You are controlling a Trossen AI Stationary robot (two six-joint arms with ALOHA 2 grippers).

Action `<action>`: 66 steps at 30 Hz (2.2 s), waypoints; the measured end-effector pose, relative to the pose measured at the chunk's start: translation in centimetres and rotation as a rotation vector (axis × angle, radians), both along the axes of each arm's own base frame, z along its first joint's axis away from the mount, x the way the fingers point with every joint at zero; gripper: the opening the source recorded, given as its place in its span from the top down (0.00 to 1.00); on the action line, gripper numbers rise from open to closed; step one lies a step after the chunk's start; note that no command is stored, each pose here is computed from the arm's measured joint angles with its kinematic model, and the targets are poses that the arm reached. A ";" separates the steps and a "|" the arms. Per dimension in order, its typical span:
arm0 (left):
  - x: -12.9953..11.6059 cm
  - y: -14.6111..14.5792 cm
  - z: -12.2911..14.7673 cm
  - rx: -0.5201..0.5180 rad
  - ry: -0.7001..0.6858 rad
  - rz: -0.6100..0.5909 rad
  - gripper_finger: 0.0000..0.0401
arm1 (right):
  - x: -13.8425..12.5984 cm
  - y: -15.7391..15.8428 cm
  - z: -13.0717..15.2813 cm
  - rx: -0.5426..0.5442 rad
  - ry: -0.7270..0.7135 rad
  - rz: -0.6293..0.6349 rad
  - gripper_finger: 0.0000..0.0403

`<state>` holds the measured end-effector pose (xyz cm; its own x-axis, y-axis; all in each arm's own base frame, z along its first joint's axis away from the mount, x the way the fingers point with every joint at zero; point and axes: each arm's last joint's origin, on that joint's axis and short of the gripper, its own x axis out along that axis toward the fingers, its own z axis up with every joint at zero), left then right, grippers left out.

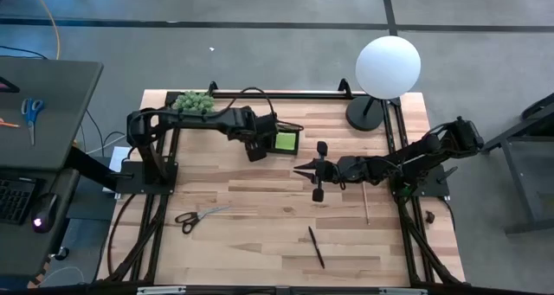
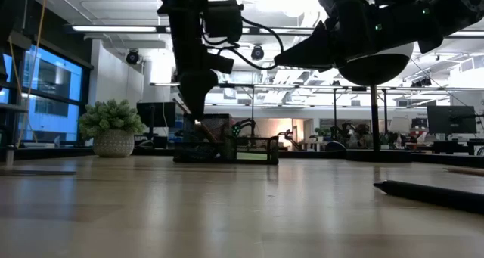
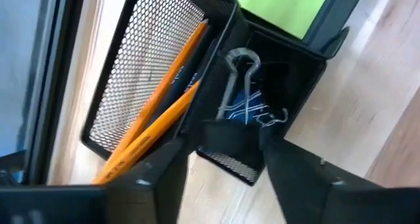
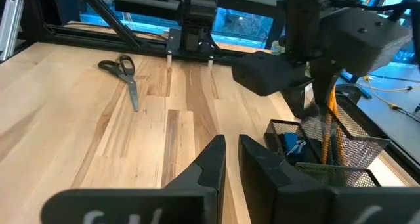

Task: Pick and place office supplies into organizer
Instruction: Put the clip binder into the organizer bin, then move the organizer bin to the center

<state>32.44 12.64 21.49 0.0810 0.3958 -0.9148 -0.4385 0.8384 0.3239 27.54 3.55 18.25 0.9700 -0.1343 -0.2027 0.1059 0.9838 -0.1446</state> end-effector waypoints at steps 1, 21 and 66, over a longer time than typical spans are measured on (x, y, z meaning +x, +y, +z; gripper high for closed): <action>0.0 0.0 0.0 -0.004 -0.006 0.000 0.50 | 0.0 0.0 0.0 0.000 0.000 0.000 0.91; -2.8 -8.4 0.0 -0.287 0.405 -0.026 0.40 | 0.0 0.0 0.0 0.003 0.002 0.013 0.92; -7.2 -31.6 -4.4 0.268 -0.218 -0.437 0.80 | 4.6 -14.7 2.2 0.401 0.415 -0.672 0.61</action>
